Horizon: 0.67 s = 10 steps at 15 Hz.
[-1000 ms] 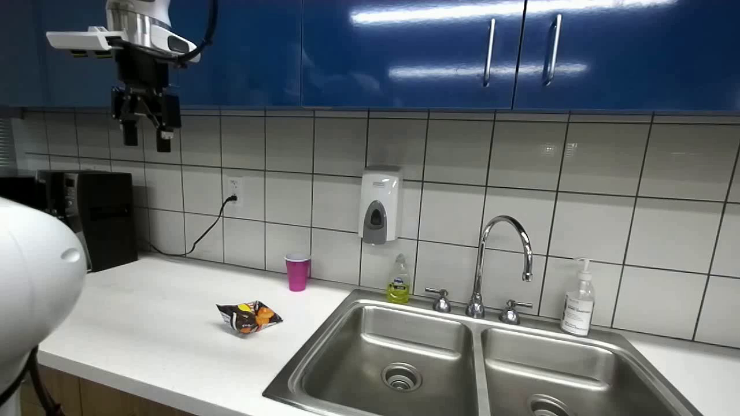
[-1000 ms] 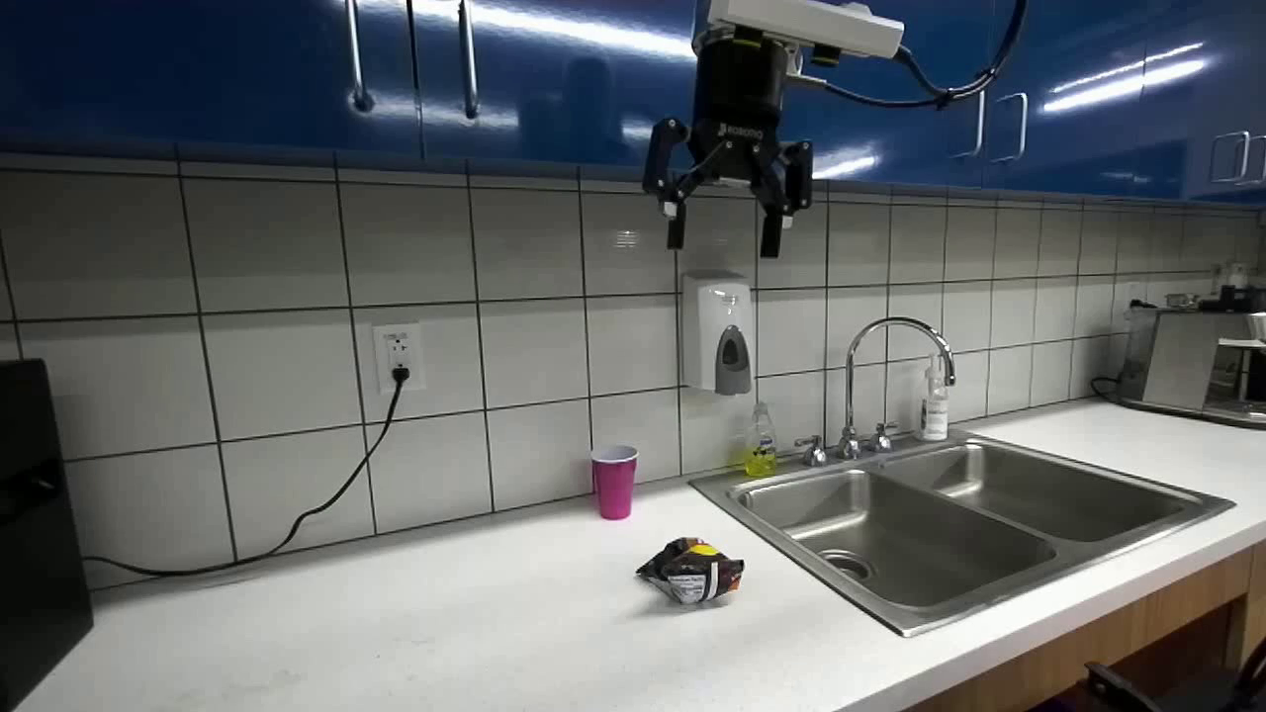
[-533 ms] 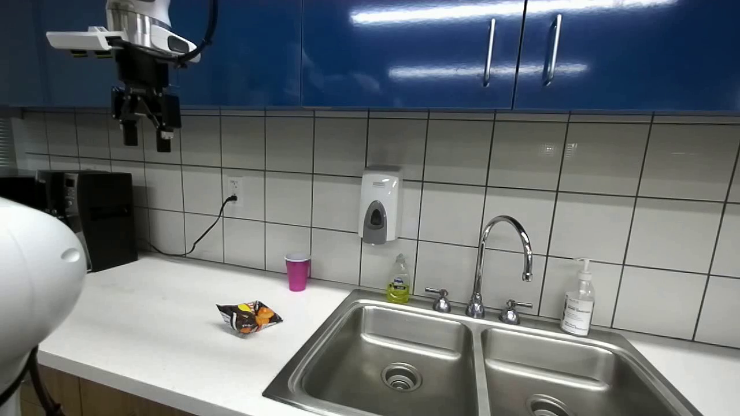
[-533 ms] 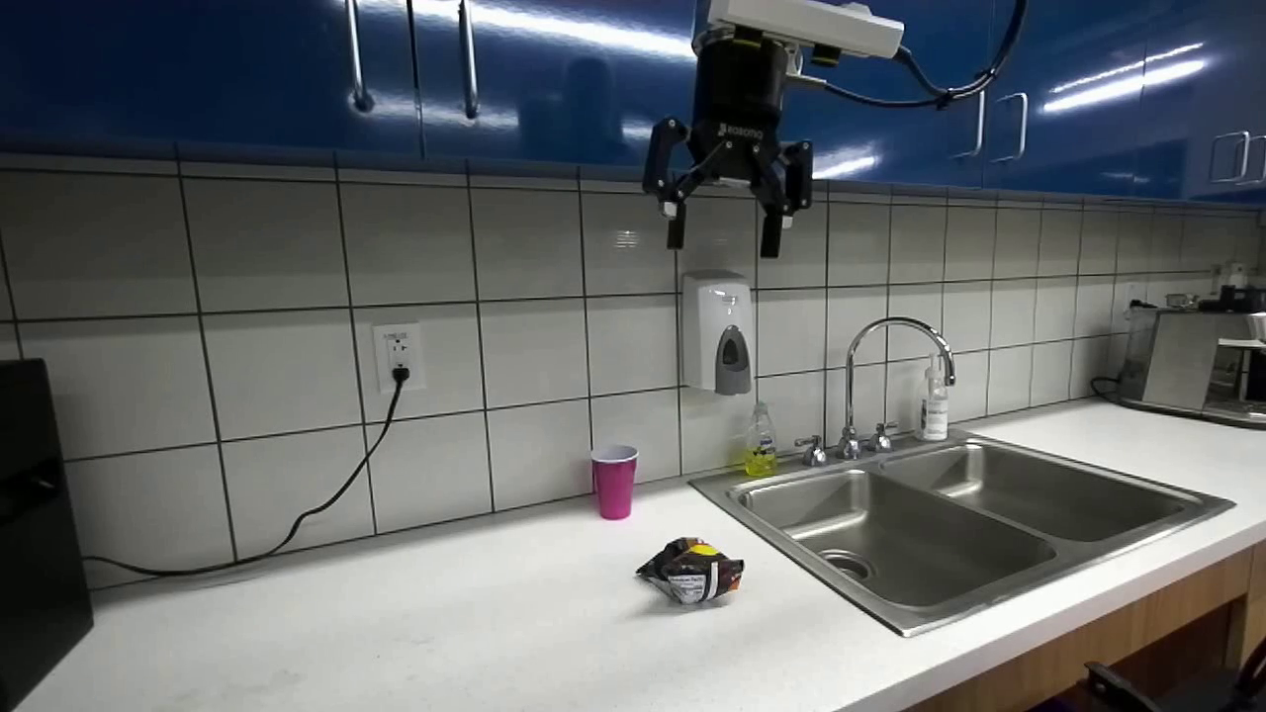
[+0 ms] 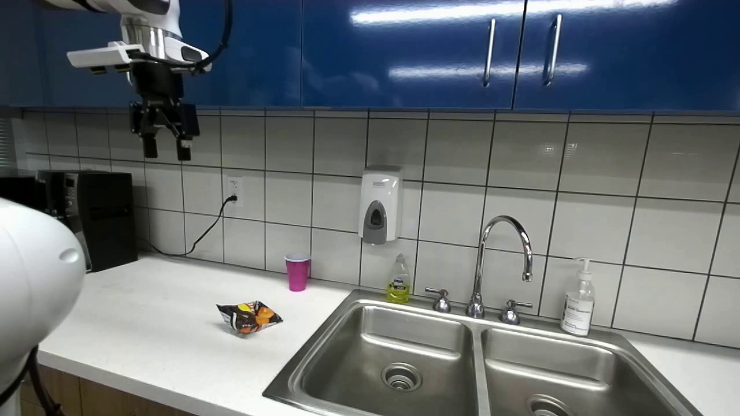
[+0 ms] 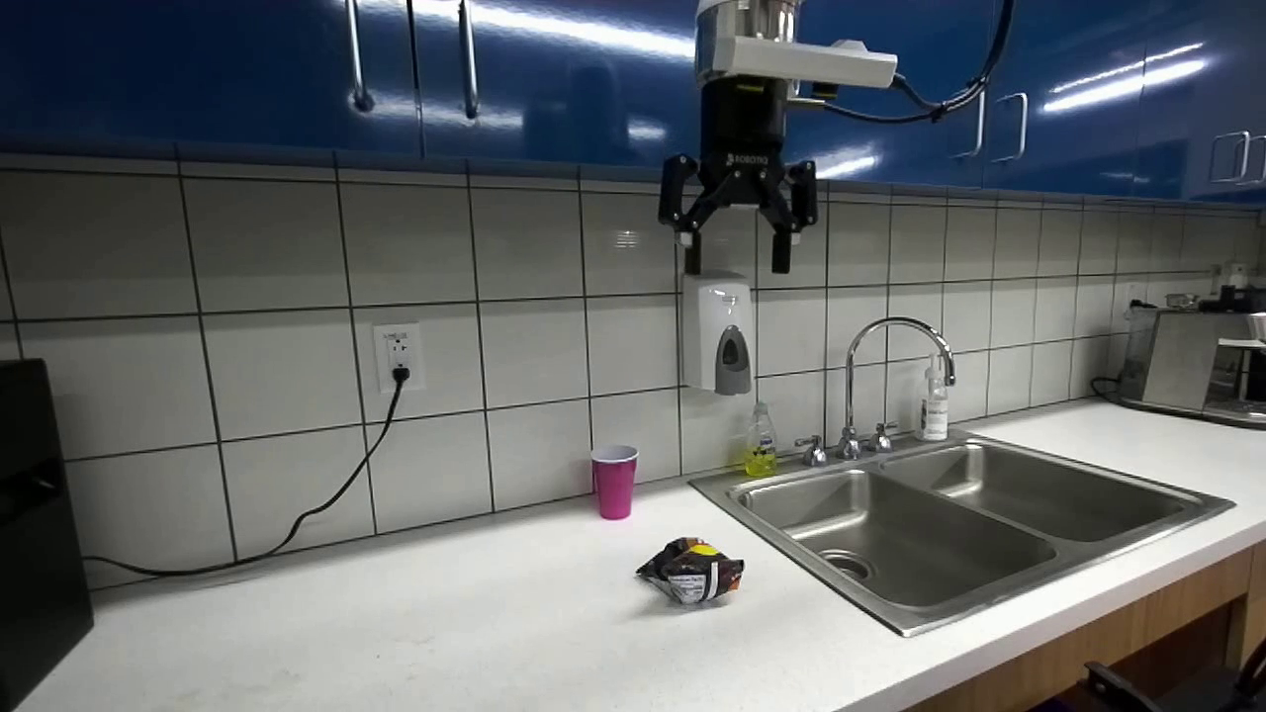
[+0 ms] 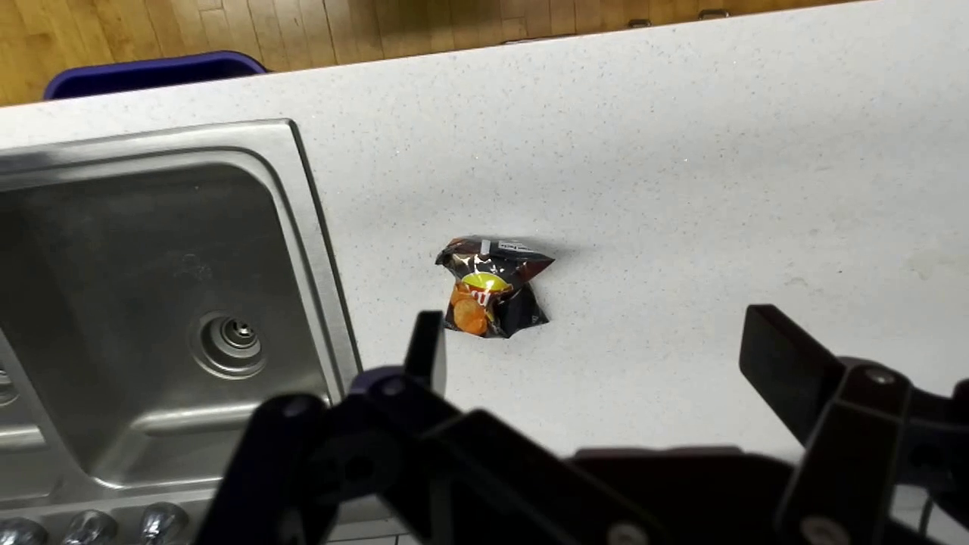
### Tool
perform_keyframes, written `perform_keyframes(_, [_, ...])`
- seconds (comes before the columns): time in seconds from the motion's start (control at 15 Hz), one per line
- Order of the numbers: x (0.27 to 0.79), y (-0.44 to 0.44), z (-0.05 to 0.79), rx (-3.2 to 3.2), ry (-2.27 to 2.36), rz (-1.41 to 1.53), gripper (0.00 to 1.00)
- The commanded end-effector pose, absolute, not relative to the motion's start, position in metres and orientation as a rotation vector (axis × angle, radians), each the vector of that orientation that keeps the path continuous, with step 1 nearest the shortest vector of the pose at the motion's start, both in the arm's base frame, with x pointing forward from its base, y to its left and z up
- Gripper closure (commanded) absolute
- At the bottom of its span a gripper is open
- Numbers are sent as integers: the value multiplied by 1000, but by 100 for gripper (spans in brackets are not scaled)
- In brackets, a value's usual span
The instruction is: Put the black packet in the left sink
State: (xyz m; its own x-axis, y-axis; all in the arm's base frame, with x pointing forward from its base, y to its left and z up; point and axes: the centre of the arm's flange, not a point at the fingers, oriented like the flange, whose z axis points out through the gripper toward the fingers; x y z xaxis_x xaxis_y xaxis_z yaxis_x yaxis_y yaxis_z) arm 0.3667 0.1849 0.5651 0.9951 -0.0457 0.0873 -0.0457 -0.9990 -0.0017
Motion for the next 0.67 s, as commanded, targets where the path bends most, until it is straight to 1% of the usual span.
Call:
perform_keyframes(0.0, [395, 169, 549, 3144, -81, 130, 0])
perform_keyframes(0.27, [423, 151, 522, 3170, -131, 97, 0])
perform_keyframes(0.6, [421, 143, 493, 3172, -168, -11, 0])
